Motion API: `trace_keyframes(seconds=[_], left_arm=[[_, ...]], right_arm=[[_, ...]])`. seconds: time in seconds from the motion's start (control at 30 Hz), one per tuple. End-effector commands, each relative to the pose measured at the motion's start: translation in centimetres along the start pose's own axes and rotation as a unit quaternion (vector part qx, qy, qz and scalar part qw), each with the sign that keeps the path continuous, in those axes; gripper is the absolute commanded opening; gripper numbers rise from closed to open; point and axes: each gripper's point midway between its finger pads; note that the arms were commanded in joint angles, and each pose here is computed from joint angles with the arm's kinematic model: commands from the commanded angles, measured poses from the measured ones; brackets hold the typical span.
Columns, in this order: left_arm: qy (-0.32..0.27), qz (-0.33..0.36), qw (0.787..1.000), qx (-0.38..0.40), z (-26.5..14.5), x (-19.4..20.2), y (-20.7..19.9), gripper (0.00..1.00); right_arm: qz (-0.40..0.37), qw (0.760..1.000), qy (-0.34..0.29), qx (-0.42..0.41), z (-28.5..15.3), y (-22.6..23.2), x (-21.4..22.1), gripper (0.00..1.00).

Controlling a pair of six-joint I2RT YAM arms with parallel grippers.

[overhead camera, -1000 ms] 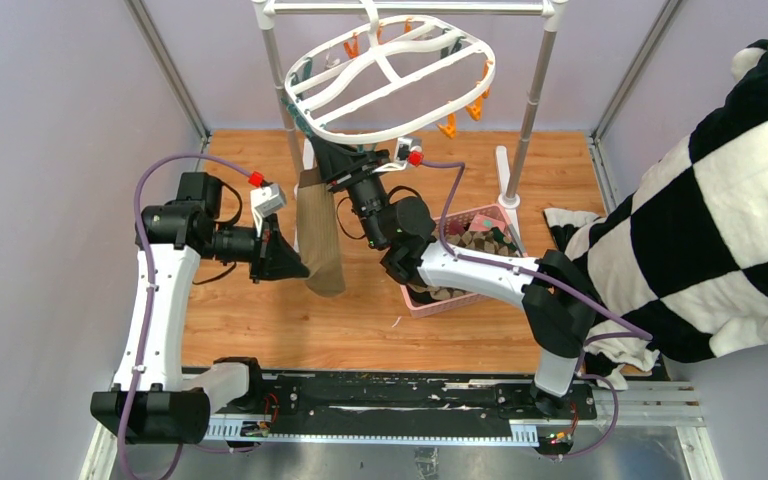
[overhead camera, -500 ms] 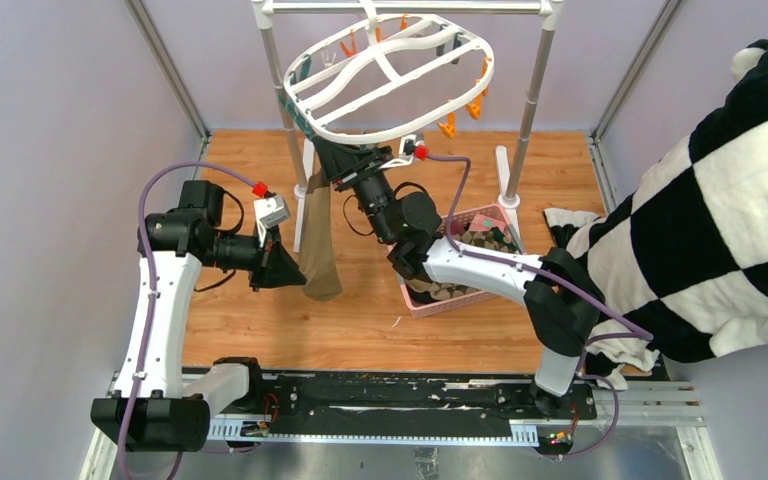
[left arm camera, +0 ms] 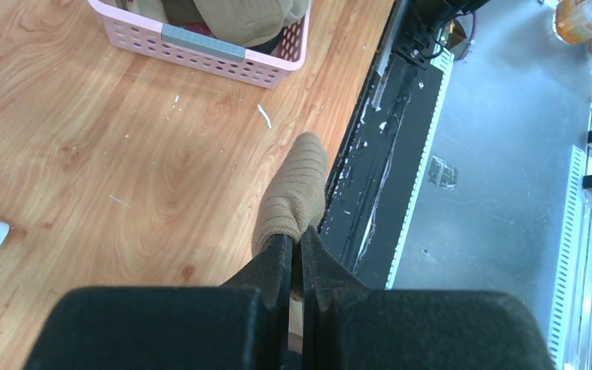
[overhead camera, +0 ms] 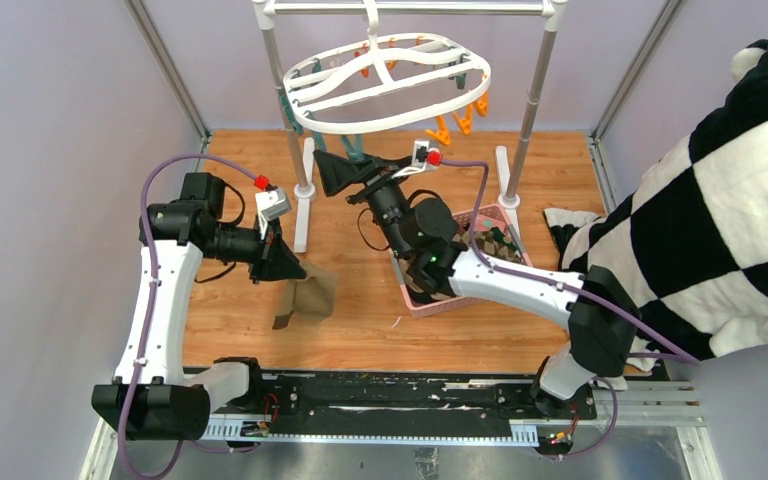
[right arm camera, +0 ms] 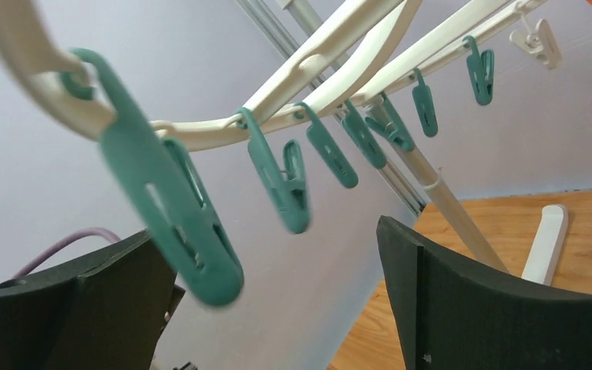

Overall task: Remove the socks clipped to the hanger
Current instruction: Remove the sock from the hanger, then place the sock in the bin.

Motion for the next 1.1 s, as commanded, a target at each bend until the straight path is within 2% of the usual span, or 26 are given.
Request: trace_keyframes(seconds=[0.0, 0.13, 0.23, 0.3, 0.43, 0.57, 0.67, 0.9, 0.93, 1.0, 1.07], left_arm=[[0.000, 0.013, 1.000, 0.004, 0.0, -0.4, 0.0, 0.00], [0.001, 0.016, 1.000, 0.004, 0.0, -0.3, 0.0, 0.00], [0.004, 0.027, 1.000, -0.002, -0.2, -0.2, -0.2, 0.00], [0.008, 0.038, 0.999, -0.006, -0.3, 0.0, -0.3, 0.00], [0.010, 0.057, 0.998, -0.012, -0.4, 0.2, -0.5, 0.00], [0.011, 0.068, 0.998, -0.011, -0.4, 0.4, -0.6, 0.00], [0.008, 0.069, 0.998, -0.008, -0.3, 0.3, -0.6, 0.00], [0.007, 0.070, 0.997, -0.012, -0.4, 0.2, -0.8, 0.00], [0.007, 0.071, 0.997, -0.012, -0.5, 0.1, -0.8, 0.00], [0.006, 0.073, 0.997, -0.014, -0.5, -0.1, -0.8, 0.00], [0.005, 0.074, 0.997, -0.014, -0.6, -0.2, -0.8, 0.00]], right_arm=[[-0.039, 0.998, -0.003, 0.046, -2.1, -2.2, 0.3, 1.00], [-0.045, 0.998, 0.024, 0.027, -3.6, -3.0, 1.8, 1.00], [-0.059, 0.994, 0.095, -0.014, -5.9, -3.2, 4.5, 1.00], [-0.071, 0.983, 0.150, -0.075, -8.3, -2.5, 6.4, 1.00], [-0.074, 0.956, 0.222, -0.177, -13.5, -2.0, 8.0, 0.97], [-0.057, 0.931, 0.284, -0.220, -16.7, -1.6, 9.8, 0.92], [-0.035, 0.917, 0.314, -0.243, -17.3, -0.9, 11.0, 0.82], [-0.018, 0.902, 0.337, -0.269, -16.6, 0.3, 12.7, 0.61], [-0.018, 0.901, 0.340, -0.267, -16.6, 0.2, 12.8, 0.55], [-0.023, 0.907, 0.343, -0.243, -16.5, -0.7, 12.8, 0.35], [-0.039, 0.917, 0.333, -0.215, -16.4, -1.5, 11.9, 0.21]])
Point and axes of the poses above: each gripper's point midway between its finger pads, its own z axis out along the fingers, its own y axis along the line the jaws close on, x = y × z, and after that the axes turned 12 degrees about z, right-handed
